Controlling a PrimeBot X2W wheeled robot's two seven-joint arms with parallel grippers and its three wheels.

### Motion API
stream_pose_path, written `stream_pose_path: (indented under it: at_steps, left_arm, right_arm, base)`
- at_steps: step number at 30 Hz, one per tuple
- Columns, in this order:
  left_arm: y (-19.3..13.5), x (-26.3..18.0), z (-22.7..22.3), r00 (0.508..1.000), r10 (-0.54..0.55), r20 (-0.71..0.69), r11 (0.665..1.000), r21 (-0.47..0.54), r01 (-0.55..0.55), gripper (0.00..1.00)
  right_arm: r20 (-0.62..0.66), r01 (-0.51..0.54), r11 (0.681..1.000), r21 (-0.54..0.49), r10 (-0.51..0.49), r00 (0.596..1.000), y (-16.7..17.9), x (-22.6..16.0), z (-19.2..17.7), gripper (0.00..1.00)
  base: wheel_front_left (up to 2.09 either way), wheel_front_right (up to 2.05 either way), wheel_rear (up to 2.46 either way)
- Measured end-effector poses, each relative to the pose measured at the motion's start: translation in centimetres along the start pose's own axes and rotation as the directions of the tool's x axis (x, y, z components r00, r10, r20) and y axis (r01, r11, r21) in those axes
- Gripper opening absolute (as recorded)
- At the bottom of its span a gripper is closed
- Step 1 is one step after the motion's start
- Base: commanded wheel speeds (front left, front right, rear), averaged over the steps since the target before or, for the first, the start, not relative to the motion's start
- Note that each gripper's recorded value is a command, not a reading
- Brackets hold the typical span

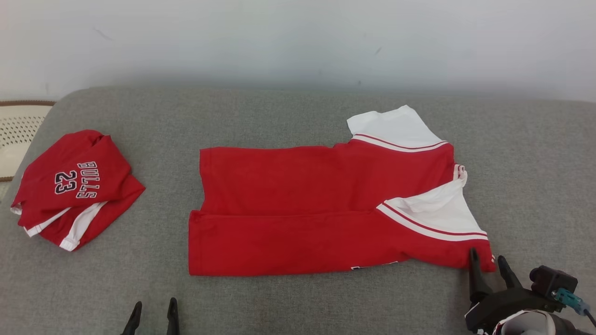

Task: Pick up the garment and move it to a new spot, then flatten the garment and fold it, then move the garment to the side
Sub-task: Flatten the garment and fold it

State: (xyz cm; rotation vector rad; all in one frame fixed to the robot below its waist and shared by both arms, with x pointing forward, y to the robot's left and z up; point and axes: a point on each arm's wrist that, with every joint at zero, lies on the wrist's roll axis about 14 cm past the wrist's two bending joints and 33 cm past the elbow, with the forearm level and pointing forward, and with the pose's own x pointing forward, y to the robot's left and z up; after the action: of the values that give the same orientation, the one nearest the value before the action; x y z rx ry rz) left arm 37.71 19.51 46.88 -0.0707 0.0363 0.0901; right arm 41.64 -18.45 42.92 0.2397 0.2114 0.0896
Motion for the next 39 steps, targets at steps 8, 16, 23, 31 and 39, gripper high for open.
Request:
stream_pose_path:
  at_steps: [8,16,23,31,39]
  left_arm:
    - [0.3,0.4,-0.2,1.000,0.009,-0.007,1.000,0.000,-0.009,1.00]
    - [0.1,0.5,-0.5,1.000,0.008,-0.015,1.000,-0.002,-0.008,1.00]
    - [-0.1,1.0,-0.2,1.000,0.001,-0.007,1.000,-0.002,-0.001,1.00]
    - [-1.6,1.5,0.1,0.999,-0.051,0.003,0.997,-0.050,0.051,1.00]
    - [-3.7,2.6,-0.6,0.992,-0.122,-0.020,0.984,-0.136,0.118,1.00]
  right_arm:
    - [-0.031,0.015,1.000,0.010,-0.014,0.999,-0.4,1.0,-0.8,1.00]
    - [-0.069,0.044,0.999,-0.016,-0.045,0.997,-1.4,1.1,-2.0,0.97]
    - [-0.075,0.039,0.999,-0.028,-0.041,0.996,-1.2,1.4,-2.1,0.00]
    - [-0.057,0.047,0.998,-0.050,-0.050,0.997,-1.9,0.9,-1.5,0.00]
    - [-0.051,0.049,0.996,-0.068,-0.052,0.997,-2.5,0.3,-1.3,0.00]
  base:
    - [0.00,0.00,0.00]
    - [0.00,0.00,0.00]
    - [0.00,0.00,0.00]
    - [0.00,0.00,0.00]
    - [0.00,0.00,0.00]
